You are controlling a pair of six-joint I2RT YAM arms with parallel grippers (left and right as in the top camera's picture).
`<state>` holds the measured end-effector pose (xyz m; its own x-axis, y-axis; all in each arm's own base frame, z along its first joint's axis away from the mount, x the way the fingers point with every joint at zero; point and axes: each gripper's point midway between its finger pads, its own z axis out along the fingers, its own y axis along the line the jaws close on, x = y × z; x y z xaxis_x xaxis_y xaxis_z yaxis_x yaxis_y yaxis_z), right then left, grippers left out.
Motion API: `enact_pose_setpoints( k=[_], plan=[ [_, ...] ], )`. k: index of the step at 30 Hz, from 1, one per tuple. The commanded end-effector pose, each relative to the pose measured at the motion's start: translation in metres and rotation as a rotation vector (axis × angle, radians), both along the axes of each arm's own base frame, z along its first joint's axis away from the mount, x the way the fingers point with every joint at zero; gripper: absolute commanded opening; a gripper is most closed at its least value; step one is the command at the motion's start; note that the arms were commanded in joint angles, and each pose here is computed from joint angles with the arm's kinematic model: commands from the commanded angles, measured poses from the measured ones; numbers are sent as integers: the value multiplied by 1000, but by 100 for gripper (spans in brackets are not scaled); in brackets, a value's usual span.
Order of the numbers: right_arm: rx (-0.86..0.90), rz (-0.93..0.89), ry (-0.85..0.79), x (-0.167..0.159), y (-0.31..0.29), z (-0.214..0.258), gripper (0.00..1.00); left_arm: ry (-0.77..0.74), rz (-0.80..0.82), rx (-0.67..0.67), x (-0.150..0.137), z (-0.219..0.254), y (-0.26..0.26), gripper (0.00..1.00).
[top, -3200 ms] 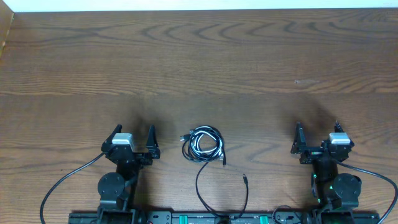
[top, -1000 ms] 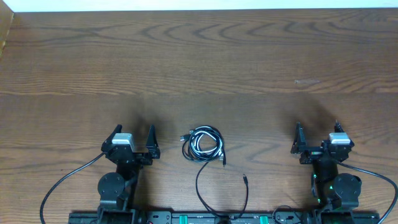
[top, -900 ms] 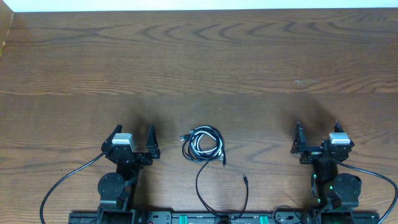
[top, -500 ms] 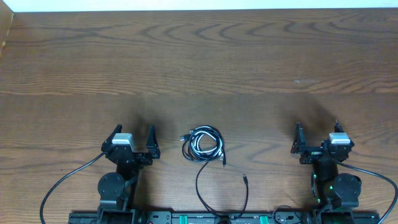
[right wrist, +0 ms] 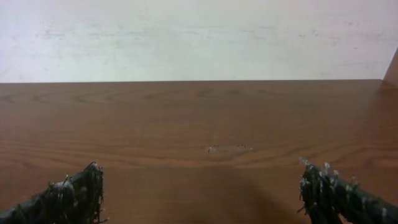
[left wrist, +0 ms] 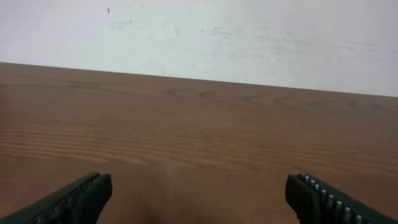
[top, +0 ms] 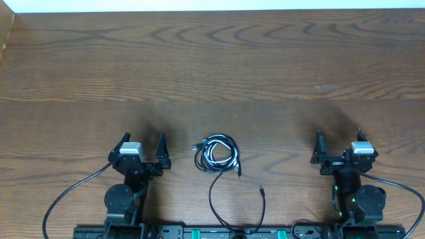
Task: Untangle cables
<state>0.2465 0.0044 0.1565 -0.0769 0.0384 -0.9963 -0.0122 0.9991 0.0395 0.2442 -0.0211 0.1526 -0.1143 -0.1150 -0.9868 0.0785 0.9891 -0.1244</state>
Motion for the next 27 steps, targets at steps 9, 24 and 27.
enact_pose_setpoints(
  k=[9, 24, 27],
  plan=[
    [-13, -4, -1, 0, 0, 0, 99, 47, -8, -8, -1, -15, -1, 94],
    [-13, -4, -1, 0, 0, 0, 99, 90, -8, -5, 0, -18, -1, 94],
    [-13, -4, -1, 0, 0, 0, 99, 110, -8, -4, 1, -20, -1, 94]
  ],
)
